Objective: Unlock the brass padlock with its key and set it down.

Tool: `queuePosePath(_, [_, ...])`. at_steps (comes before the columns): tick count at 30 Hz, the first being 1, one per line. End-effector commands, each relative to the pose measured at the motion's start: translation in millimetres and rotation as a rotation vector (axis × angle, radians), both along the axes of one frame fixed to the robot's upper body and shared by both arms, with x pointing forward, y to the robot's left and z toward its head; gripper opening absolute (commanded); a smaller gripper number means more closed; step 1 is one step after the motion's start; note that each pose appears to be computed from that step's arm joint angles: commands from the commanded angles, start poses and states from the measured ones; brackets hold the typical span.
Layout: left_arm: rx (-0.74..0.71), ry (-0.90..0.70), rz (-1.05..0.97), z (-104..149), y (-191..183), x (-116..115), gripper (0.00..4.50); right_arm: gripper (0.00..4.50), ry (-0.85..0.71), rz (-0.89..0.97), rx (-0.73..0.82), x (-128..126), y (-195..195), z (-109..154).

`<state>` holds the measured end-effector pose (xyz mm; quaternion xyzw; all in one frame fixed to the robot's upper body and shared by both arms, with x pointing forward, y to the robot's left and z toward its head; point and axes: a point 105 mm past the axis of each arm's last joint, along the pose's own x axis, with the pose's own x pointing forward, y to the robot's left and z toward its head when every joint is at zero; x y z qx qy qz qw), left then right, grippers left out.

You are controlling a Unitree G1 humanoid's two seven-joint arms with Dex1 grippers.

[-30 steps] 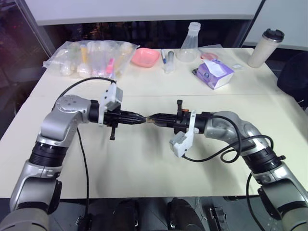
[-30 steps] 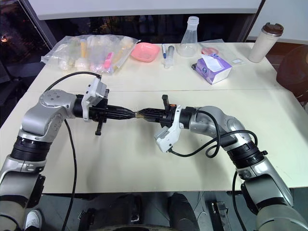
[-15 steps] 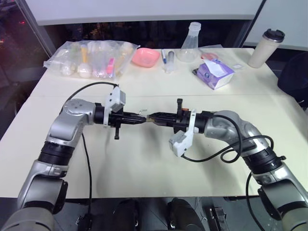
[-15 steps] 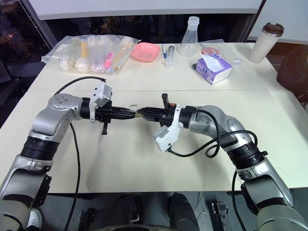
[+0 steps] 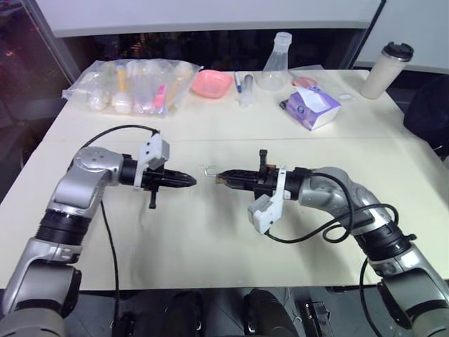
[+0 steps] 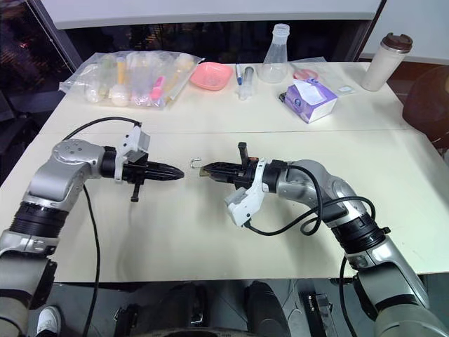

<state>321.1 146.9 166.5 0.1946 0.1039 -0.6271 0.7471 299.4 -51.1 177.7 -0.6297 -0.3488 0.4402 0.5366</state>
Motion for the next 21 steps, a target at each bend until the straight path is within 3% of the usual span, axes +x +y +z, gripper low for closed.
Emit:
queuePosePath(1, [-0.021, -0.044, 0.022, 15.4, 6.2, 2.6, 0.08, 0.00, 0.001, -0.028, 0.036, 11.7, -3.0, -6.7])
queuePosePath(12, [-0.046, -0.072, 0.031, 24.6, 0.3, -0.2, 0.08, 0.00, 0.081, -0.112, -0.015, 41.7, -7.3, -60.3])
queuePosePath(19, [-0.047, -0.067, 0.033, 24.0, -2.0, -4.1, 0.08, 0.00, 0.104, -0.098, -0.038, 38.0, -7.3, -78.0])
queuePosePath(20, [-0.048, -0.066, 0.032, 23.9, -2.6, -4.3, 0.00, 0.95, 0.115, -0.092, -0.042, 35.0, -7.9, -80.6])
queuePosePath(21, [-0.048, -0.066, 0.031, 23.8, -3.2, -4.5, 0.00, 1.30, 0.123, -0.086, -0.045, 32.0, -8.7, -82.6])
